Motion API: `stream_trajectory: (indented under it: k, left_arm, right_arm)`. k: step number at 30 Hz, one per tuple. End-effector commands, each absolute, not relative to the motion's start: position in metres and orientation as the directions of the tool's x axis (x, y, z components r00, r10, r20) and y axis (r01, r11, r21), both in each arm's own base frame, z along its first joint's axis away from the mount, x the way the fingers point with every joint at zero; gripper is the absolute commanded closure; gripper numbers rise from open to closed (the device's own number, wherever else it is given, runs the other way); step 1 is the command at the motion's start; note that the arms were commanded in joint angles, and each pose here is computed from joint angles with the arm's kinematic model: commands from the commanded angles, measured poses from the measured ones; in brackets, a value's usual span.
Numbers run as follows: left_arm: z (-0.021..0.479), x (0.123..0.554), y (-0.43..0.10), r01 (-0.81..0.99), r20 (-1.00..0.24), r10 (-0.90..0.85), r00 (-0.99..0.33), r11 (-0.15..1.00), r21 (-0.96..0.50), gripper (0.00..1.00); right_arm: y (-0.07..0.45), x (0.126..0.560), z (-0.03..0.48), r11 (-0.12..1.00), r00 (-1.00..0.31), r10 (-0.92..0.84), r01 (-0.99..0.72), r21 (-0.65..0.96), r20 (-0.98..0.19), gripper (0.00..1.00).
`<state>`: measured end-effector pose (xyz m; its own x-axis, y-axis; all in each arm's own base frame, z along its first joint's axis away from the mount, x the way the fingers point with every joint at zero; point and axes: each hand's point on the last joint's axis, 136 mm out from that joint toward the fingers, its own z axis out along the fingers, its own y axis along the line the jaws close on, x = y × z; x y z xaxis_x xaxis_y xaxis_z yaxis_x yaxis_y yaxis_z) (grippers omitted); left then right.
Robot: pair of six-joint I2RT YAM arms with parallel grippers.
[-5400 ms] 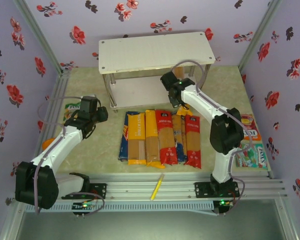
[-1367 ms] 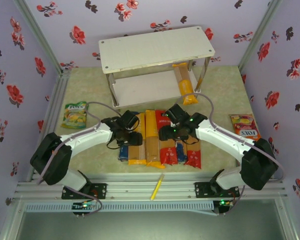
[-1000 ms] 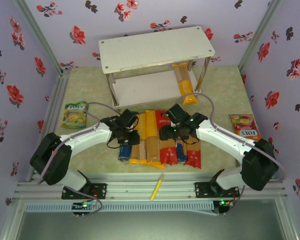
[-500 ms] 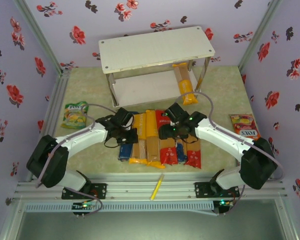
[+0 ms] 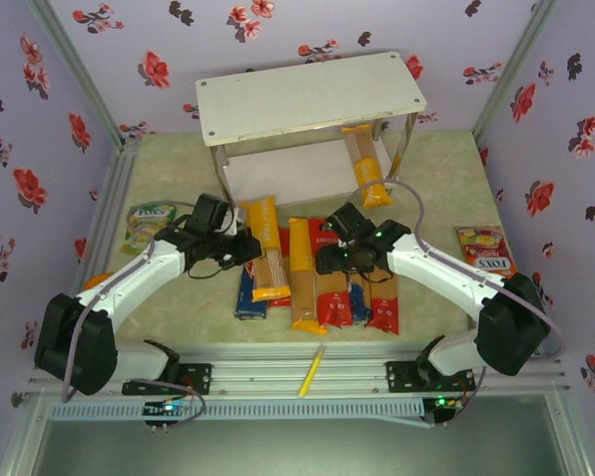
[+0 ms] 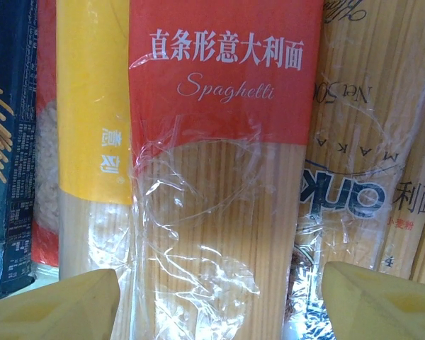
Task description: Place and organize the pasta boxes and bags onto the shelf
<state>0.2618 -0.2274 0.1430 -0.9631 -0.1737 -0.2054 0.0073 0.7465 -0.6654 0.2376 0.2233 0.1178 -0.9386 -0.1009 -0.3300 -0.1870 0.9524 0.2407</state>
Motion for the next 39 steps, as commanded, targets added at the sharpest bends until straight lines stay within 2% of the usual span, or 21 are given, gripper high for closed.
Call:
stream_trajectory:
  k: [1, 6, 12, 20, 28, 39]
  left_arm:
    - [0.22, 0.286, -0.251, 0.19, -0.365, -0.175, -0.915, 0.611, -0.768, 1.0]
    - [0.25, 0.317, -0.269, 0.275, -0.441, -0.194, -0.876, 0.55, -0.788, 1.0]
    - [0.273, 0.363, -0.287, 0.353, -0.521, -0.226, -0.823, 0.515, -0.781, 1.0]
    - [0.266, 0.417, -0.314, 0.372, -0.524, -0.265, -0.809, 0.461, -0.806, 1.0]
    - [0.265, 0.458, -0.335, 0.367, -0.499, -0.322, -0.804, 0.392, -0.844, 1.0]
    - [0.231, 0.479, -0.36, 0.38, -0.49, -0.193, -0.85, 0.421, -0.824, 1.0]
  right_arm:
    - [0.217, 0.241, 0.122, 0.965, -0.936, -0.105, -0.177, 0.191, -0.337, 0.24]
    - [0.207, 0.236, 0.118, 0.975, -0.944, -0.1, -0.156, 0.159, -0.314, 0.24]
    - [0.174, 0.239, 0.133, 0.992, -0.932, -0.043, -0.083, 0.097, -0.36, 0.23]
    - [0.137, 0.248, 0.158, 0.987, -0.903, 0.093, 0.027, 0.16, -0.419, 0.23]
    - [0.133, 0.257, 0.165, 0.984, -0.893, 0.107, 0.032, 0.175, -0.437, 0.23]
    - [0.126, 0.262, 0.161, 0.984, -0.896, 0.112, 0.041, 0.172, -0.429, 0.23]
